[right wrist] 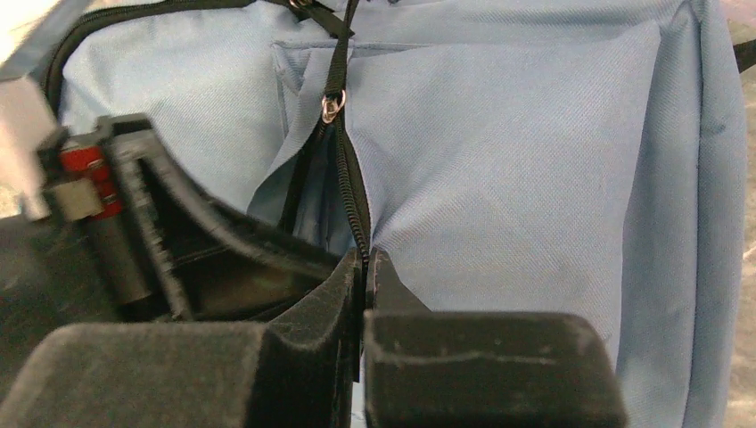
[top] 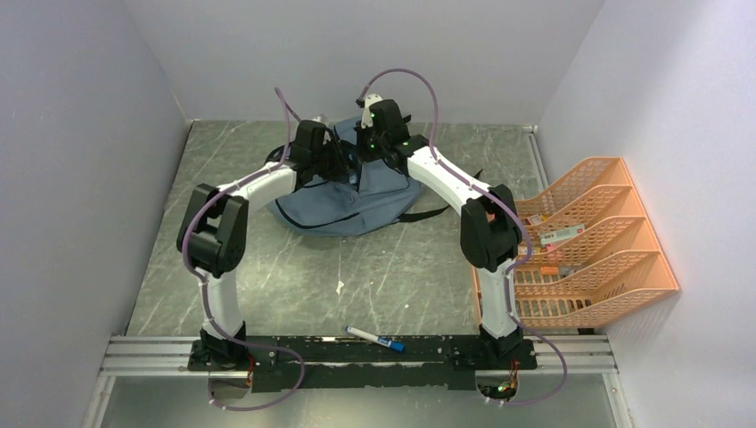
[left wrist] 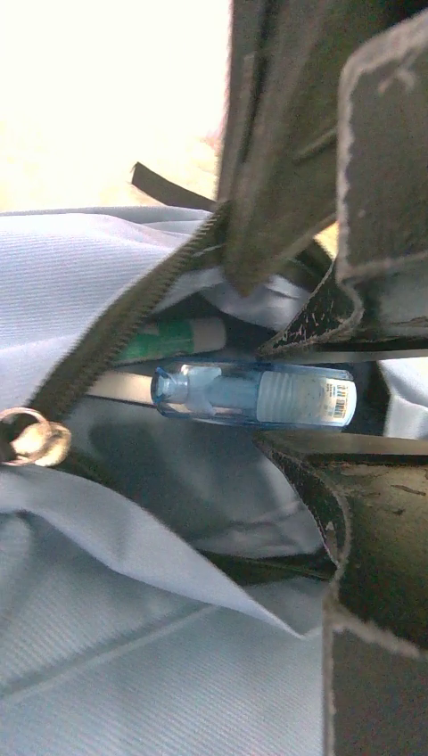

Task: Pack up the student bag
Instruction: Place the stationery in the student bag.

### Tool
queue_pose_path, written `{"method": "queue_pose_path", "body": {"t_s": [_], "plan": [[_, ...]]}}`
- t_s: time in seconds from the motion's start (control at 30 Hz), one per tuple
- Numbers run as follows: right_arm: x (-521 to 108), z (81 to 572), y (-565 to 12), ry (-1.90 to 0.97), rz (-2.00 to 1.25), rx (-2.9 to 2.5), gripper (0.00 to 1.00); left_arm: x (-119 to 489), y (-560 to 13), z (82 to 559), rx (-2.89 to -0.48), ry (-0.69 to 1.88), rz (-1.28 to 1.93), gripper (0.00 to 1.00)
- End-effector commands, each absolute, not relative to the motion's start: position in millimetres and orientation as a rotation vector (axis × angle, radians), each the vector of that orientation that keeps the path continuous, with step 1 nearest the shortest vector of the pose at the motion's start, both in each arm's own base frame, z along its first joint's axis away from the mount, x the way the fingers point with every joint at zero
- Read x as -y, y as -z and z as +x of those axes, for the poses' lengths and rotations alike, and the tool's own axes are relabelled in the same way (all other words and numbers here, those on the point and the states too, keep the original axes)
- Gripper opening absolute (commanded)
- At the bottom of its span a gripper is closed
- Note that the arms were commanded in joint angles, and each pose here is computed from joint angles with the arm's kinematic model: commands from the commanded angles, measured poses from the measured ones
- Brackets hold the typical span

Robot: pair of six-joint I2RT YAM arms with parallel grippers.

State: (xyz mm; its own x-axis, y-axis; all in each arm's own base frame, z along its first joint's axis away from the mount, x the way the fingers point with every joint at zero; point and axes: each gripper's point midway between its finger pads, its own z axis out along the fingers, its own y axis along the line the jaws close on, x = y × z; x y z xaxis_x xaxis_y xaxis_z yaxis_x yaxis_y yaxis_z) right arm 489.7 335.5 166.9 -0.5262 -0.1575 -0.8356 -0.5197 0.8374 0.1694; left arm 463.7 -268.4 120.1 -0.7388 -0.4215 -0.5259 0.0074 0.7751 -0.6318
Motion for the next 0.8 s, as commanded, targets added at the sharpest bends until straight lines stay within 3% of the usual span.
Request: {"method": "queue_pose_path", "body": {"t_s": [0.0, 0.17, 0.27, 0.53, 0.77], "plan": [[-339, 484, -205, -0.567, -0.479, -2.040, 0.00, 290, -146, 495, -2.168, 0.950, -0.278, 0.12], [-338, 484, -203, -0.557, -0.478, -2.044, 0.00, 287, -147, 488, -2.178, 0.940, -0.277, 0.57], [-337, 485, -203, -0.552, -0.478, -2.042, 0.00, 276, -153, 476, -2.178, 0.900, -0.264, 0.77], [-333, 488, -201, -0.518, -0.481, -2.041, 0.00, 230, -169, 414, -2.217, 0.726, -0.193, 0.76], [-333, 488, -203, -0.514, -0.494, -2.030, 0.00, 213, -161, 337, -2.282, 0.677, 0.113, 0.74]]}}
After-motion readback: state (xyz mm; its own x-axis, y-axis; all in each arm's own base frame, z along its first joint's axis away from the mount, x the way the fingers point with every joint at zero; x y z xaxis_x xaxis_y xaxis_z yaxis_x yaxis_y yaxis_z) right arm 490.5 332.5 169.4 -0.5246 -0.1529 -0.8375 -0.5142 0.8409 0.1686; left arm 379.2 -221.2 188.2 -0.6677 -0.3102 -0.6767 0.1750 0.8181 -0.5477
